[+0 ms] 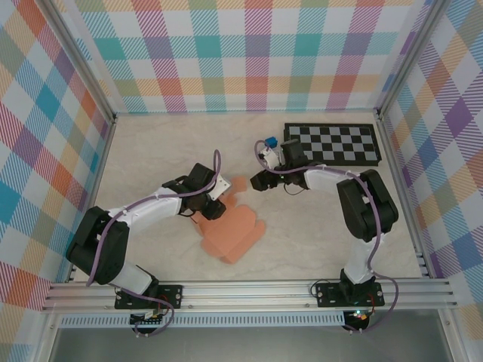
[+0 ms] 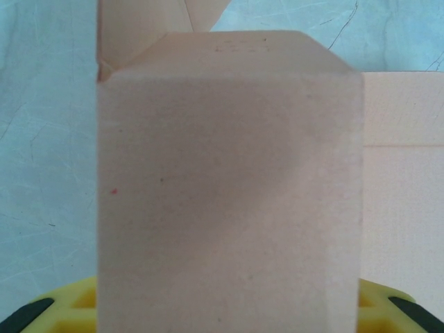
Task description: Fold the paper box
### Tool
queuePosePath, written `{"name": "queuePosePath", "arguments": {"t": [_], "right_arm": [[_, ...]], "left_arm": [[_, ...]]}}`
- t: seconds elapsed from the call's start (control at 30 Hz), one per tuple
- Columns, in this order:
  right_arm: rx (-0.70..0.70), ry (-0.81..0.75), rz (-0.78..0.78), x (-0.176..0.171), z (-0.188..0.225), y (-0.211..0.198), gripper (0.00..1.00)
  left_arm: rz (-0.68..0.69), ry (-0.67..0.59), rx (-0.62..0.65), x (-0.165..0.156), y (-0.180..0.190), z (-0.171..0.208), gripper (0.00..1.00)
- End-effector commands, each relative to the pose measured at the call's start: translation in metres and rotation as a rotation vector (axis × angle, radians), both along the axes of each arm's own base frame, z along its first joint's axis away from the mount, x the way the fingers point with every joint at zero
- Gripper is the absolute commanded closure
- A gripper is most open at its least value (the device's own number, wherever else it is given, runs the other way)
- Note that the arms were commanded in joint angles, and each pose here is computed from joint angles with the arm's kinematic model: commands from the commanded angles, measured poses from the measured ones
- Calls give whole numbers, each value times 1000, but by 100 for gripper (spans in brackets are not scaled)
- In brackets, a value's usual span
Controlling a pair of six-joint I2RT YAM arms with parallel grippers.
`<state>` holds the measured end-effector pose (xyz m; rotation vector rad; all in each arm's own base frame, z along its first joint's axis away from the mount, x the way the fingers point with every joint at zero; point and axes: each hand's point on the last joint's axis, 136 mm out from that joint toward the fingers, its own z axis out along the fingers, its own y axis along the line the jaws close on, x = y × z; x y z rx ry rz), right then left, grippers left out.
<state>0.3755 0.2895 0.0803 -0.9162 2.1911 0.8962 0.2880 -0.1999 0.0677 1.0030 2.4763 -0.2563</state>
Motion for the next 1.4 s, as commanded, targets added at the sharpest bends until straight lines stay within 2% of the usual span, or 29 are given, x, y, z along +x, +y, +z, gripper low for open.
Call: {"name": "queuePosePath", "arguments": {"t": [0.0, 0.2, 0.37, 0.4, 0.5, 0.67, 0.9, 1.37], "right_arm": [[49, -160, 205, -6, 20, 23, 39], [33, -201, 332, -15, 19, 30, 41], [18, -197, 359, -10, 12, 40, 44], [17, -202, 370, -11, 11, 43, 46], [-11, -208, 387, -16, 6, 47, 62], [-77, -208, 353, -27, -4, 36, 83], [-130, -191, 204, -48, -2, 18, 99], [-105, 66, 23, -84, 8, 32, 99]], "left_arm": [[-35, -7, -8, -7, -4, 2, 57], [-35, -8, -12, -7, -4, 2, 57], [-36, -5, -12, -9, -4, 2, 57], [-35, -7, -12, -8, -4, 2, 57], [-31, -7, -10, -8, -3, 1, 57], [-21, -10, -15, -7, -4, 2, 57], [-8, -12, -22, -5, -4, 1, 58], [25, -9, -27, 2, -7, 0, 59]]}}
